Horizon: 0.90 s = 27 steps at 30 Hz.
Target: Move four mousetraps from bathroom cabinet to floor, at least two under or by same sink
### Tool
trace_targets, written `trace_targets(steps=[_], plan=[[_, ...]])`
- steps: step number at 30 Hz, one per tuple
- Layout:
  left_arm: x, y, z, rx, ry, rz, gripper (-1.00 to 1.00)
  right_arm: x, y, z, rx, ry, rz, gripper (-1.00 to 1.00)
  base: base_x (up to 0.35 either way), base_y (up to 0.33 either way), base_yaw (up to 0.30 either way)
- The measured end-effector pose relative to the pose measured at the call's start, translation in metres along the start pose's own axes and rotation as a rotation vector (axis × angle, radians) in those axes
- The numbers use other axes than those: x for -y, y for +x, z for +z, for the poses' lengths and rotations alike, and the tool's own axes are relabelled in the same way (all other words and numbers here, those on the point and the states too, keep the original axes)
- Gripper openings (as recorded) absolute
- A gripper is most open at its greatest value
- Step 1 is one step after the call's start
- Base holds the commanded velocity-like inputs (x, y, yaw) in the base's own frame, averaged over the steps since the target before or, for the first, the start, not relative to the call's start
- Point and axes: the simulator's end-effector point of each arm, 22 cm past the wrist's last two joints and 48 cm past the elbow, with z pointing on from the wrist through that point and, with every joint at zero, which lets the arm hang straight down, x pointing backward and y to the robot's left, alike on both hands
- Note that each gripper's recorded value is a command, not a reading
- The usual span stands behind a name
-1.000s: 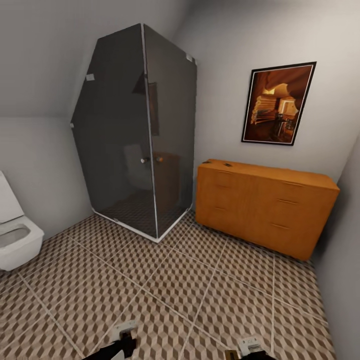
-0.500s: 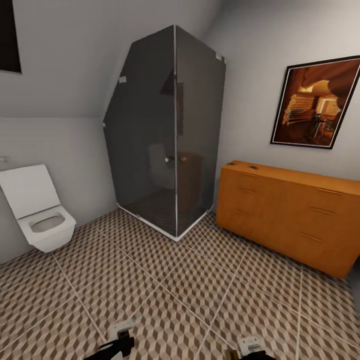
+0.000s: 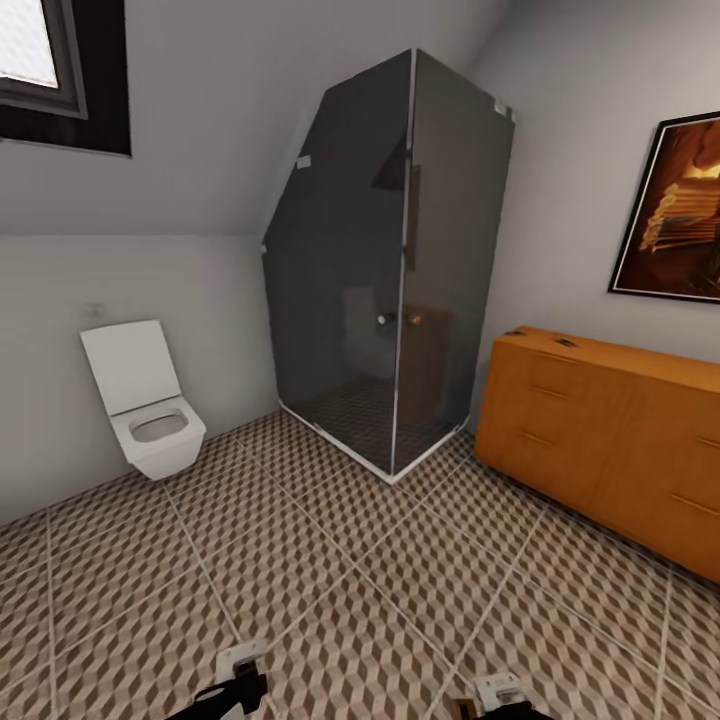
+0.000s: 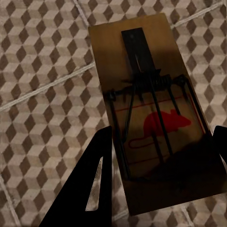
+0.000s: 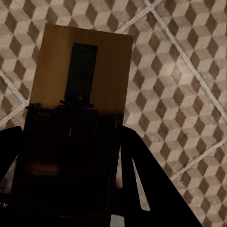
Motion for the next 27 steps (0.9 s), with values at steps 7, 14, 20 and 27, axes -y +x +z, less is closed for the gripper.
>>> trace_targets(steps=[7, 14, 20, 27], plan=[[-0.0002, -0.0002, 0.0001, 0.000, 0.000, 0.000, -1.00, 0.0000, -0.0021, 0.0000, 0.010, 0.000, 0.000, -1.00, 0.000, 0.000, 0.300], [-0.0005, 0.0001, 0.0001, 0.000, -0.001, 0.000, -1.00, -0.0001, -0.0054, 0.0000, 0.025, 0.000, 0.001, -1.00, 0.000, 0.000, 0.300], [-0.0005, 0.0001, 0.0001, 0.000, -0.001, 0.000, -1.00, 0.0001, -0.0057, -0.0001, 0.027, 0.001, 0.001, -1.00, 0.000, 0.000, 0.300], [-0.0005, -0.0001, 0.0001, 0.000, -0.001, 0.000, -1.00, 0.0003, -0.0060, -0.0001, 0.028, 0.001, 0.001, -1.00, 0.000, 0.000, 0.300]])
